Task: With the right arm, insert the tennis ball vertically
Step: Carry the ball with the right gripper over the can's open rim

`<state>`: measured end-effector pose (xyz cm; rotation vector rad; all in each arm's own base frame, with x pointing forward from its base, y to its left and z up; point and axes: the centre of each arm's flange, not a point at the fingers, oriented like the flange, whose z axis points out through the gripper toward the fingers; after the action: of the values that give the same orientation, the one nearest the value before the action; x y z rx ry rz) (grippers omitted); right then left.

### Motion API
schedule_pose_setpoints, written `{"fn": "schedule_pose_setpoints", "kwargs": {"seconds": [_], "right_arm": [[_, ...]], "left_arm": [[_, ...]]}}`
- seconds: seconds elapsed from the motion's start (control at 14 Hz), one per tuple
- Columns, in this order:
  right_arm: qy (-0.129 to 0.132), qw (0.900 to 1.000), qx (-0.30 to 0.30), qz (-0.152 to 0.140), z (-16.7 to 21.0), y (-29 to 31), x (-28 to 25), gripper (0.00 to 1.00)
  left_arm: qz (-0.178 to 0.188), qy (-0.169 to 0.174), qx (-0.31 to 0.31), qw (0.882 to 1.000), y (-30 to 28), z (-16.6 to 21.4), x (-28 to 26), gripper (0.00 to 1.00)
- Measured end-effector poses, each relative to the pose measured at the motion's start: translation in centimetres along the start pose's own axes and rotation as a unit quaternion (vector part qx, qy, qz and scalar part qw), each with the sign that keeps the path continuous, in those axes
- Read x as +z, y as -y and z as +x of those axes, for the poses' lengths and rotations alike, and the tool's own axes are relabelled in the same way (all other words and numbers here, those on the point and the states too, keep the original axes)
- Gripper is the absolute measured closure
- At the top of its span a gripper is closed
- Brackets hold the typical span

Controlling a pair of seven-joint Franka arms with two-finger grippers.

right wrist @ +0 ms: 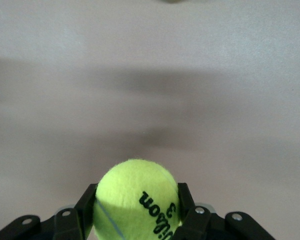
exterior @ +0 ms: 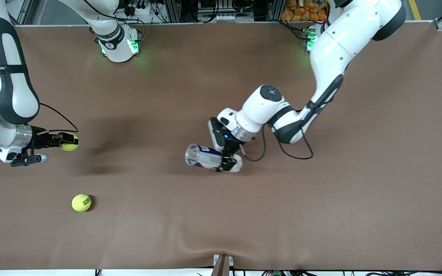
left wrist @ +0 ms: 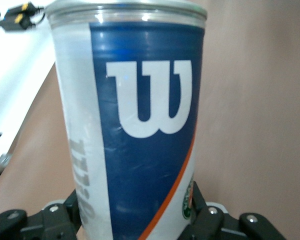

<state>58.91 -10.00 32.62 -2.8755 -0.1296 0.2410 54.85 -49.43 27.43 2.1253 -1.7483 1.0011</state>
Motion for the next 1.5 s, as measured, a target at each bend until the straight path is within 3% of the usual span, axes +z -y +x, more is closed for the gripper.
{"fn": "schedule_pose_setpoints", "kwargs": {"seconds": [0.21, 0.43, 0.71, 1.21, 1.5], "right_arm": [[-0.004, 1.0, 0.031, 0.0, 0.8, 3.4, -1.8, 0.32], [-0.014, 0.997, 0.077, -0.011, 1.4, 11.4, -4.6, 0.32], [-0.024, 0.986, 0.163, -0.018, 1.5, 22.5, -7.6, 0.32], [-0.058, 0.959, 0.276, -0.005, 1.0, 34.6, -9.4, 0.32], [-0.086, 0.941, 0.327, 0.013, 1.4, 38.5, -8.2, 0.32]], "left_arm": [[-0.009, -0.08, -0.041, 0.996, -3.1, 2.2, 2.3, 0.19], [-0.01, -0.156, -0.091, 0.983, -5.4, 3.0, 4.0, 0.2], [0.0, -0.22, -0.13, 0.967, -7.3, 3.0, 4.6, 0.2], [0.002, -0.218, -0.145, 0.965, -7.2, 0.6, 6.2, 0.2], [0.0, -0.201, -0.15, 0.968, -7.2, -2.1, 7.9, 0.19]]}}
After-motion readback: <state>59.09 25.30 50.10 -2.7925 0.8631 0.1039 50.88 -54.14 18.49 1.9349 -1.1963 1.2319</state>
